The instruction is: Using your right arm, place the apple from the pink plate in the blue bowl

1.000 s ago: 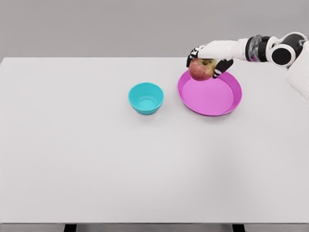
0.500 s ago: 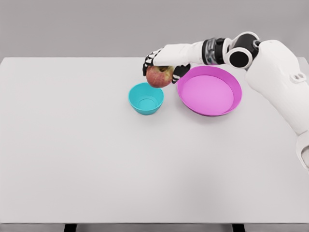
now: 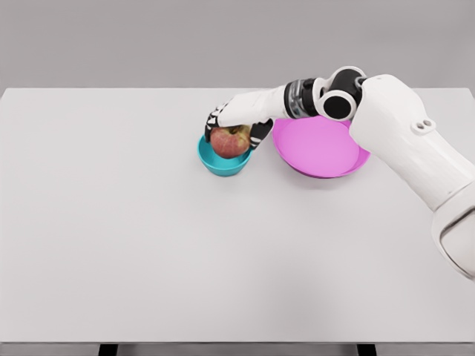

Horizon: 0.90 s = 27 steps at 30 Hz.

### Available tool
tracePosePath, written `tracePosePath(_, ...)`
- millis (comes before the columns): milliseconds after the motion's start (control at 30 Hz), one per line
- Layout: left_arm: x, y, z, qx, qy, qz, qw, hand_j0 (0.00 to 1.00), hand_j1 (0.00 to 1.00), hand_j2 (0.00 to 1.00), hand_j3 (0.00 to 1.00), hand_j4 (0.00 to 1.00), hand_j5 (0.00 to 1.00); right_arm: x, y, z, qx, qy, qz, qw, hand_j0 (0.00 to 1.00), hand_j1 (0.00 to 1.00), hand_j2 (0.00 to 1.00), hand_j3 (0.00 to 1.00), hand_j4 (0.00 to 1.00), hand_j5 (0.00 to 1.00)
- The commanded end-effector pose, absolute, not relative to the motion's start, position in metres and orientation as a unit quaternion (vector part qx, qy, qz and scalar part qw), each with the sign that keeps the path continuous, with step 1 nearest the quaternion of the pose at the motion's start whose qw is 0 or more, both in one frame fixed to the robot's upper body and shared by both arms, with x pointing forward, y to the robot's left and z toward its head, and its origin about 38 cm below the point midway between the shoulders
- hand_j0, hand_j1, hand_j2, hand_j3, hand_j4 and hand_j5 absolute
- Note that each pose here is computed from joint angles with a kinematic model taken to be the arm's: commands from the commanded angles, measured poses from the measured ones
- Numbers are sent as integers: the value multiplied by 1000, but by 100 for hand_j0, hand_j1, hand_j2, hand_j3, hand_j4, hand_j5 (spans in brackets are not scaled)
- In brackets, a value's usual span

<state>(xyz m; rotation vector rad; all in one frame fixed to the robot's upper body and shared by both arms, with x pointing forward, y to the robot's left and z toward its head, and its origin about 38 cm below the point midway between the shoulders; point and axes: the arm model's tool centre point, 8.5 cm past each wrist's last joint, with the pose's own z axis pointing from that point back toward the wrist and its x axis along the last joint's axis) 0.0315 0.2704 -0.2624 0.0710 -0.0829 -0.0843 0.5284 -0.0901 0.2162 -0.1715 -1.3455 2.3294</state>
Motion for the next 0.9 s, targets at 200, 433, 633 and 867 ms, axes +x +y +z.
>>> tracePosePath(200, 32, 270, -262, 35, -41, -42, 998, 100, 100, 100, 100, 100, 100, 527, -87, 219, -61, -489, 842, 218, 100, 100, 100, 100, 100, 100)
tracePosePath(433, 32, 270, -262, 35, -41, -42, 998, 100, 100, 100, 100, 100, 100, 533, -139, 280, -116, -545, 802, 215, 100, 100, 100, 100, 100, 100)
tracePosePath(633, 32, 270, -262, 35, -41, -42, 998, 100, 100, 100, 100, 100, 100, 528, -308, 283, -191, -577, 711, 353, 100, 100, 100, 100, 100, 100)
tracePosePath(867, 32, 270, -262, 35, -41, -42, 998, 100, 100, 100, 100, 100, 100, 491, -393, 251, -207, -657, 573, 444, 100, 100, 100, 100, 100, 100)
